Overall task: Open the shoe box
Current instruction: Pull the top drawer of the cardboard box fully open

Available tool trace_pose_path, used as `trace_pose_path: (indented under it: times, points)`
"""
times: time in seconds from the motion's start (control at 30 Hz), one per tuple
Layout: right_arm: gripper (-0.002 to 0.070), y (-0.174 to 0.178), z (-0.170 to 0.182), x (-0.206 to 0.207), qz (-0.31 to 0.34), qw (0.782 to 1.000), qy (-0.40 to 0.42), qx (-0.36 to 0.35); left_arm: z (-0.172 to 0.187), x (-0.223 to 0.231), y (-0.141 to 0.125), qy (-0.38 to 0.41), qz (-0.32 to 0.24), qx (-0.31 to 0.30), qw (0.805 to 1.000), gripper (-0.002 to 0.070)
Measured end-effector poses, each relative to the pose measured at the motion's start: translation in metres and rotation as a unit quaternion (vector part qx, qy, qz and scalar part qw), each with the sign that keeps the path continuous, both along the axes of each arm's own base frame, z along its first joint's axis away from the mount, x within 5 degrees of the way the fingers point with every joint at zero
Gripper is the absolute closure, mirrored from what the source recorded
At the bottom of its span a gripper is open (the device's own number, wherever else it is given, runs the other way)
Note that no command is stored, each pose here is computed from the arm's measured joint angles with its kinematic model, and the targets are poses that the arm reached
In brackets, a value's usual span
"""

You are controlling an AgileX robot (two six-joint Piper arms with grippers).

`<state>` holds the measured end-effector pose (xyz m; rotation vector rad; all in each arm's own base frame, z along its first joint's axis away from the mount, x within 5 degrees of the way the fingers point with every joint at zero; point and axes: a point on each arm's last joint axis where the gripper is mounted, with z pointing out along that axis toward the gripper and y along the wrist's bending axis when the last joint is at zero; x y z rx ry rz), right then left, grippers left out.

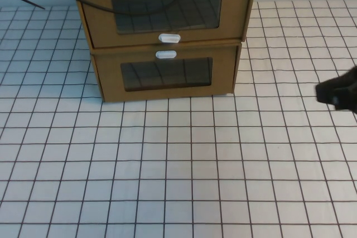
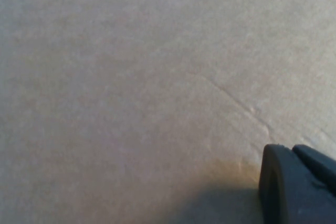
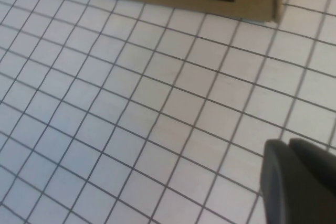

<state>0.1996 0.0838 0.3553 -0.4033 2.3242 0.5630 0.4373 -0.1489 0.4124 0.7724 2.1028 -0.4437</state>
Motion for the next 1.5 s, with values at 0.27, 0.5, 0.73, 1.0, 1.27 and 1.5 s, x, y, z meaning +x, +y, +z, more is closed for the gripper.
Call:
trace_pose_path:
  times: [0.27, 0.5, 0.73, 1.0, 1.27, 1.5]
  points:
    - [0.0689, 0.102, -0.002, 0.033, 0.126, 0.986, -0.03, -0.109, 0.0, 0.0, 0.0, 0.002, 0.002, -0.002, 1.0, 0.0677]
    - [0.0689, 0.177, -0.025, 0.036, 0.206, 0.922, -0.156, -0.287, 0.0, 0.0, 0.0, 0.003, 0.002, -0.004, 1.0, 0.0677]
    - [0.0666, 0.202, -0.042, 0.054, 0.201, 0.866, -0.27, -0.37, 0.0, 0.0, 0.0, 0.005, 0.003, -0.004, 1.0, 0.0677]
    - [0.0461, 0.222, -0.052, 0.065, 0.235, 0.822, -0.354, -0.379, 0.0, 0.0, 0.0, 0.006, 0.004, -0.005, 1.0, 0.0677]
    - [0.0411, 0.223, -0.061, 0.087, 0.207, 0.807, -0.397, -0.386, 0.0, 0.0, 0.0, 0.006, 0.004, -0.006, 1.0, 0.0677]
    - [0.043, 0.217, -0.064, 0.104, 0.214, 0.808, -0.413, -0.36, 0.0, -0.002, 0.0, 0.012, 0.001, -0.003, 1.0, 0.0677]
